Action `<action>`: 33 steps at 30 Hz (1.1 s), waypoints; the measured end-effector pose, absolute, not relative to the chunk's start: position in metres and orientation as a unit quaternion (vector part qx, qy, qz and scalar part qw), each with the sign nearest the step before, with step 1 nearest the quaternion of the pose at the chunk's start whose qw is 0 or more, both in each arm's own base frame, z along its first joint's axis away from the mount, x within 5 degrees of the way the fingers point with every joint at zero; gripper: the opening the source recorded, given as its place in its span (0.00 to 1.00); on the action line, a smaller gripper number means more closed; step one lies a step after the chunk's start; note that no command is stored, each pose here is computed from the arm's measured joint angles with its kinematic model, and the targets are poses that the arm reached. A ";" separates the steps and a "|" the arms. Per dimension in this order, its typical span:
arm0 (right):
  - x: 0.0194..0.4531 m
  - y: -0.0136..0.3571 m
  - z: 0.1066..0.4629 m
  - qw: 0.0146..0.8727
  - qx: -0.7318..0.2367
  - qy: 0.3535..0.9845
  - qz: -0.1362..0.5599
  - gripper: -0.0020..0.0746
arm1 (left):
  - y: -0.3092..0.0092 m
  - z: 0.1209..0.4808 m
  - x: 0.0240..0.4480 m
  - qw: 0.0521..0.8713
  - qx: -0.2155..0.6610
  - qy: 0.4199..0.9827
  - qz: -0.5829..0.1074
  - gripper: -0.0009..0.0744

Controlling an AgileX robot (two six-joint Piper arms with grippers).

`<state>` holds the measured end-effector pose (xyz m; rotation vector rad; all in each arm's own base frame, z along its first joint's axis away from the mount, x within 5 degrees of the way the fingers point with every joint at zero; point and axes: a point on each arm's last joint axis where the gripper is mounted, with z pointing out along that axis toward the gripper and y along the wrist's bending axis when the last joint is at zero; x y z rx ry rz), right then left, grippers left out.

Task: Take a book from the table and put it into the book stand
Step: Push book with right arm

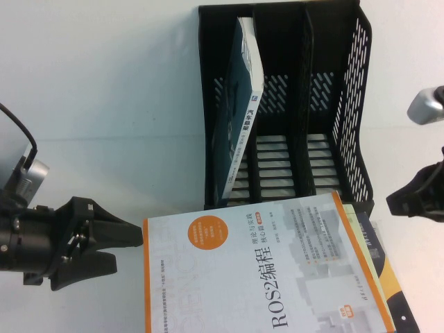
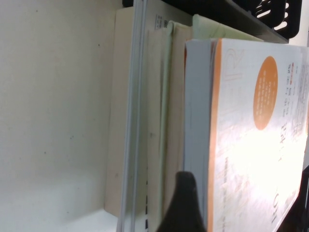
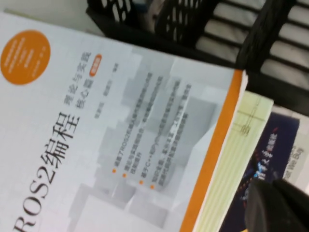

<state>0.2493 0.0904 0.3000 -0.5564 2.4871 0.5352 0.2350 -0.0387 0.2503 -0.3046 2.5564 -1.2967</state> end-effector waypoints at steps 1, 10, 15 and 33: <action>0.248 0.092 0.297 0.259 -0.210 0.921 0.199 0.02 | -0.039 0.250 0.235 0.129 -0.105 0.879 -0.446 0.72; 0.239 0.119 0.276 0.237 -0.242 0.925 0.174 0.02 | -0.039 0.250 0.235 0.130 -0.106 0.880 -0.445 0.72; 0.249 0.122 0.253 0.196 -0.219 0.944 0.150 0.02 | -0.039 0.250 0.235 0.130 -0.106 0.880 -0.445 0.72; 0.250 0.145 0.236 0.159 -0.214 0.942 0.204 0.02 | -0.033 0.258 0.241 0.140 -0.088 0.900 -0.405 0.72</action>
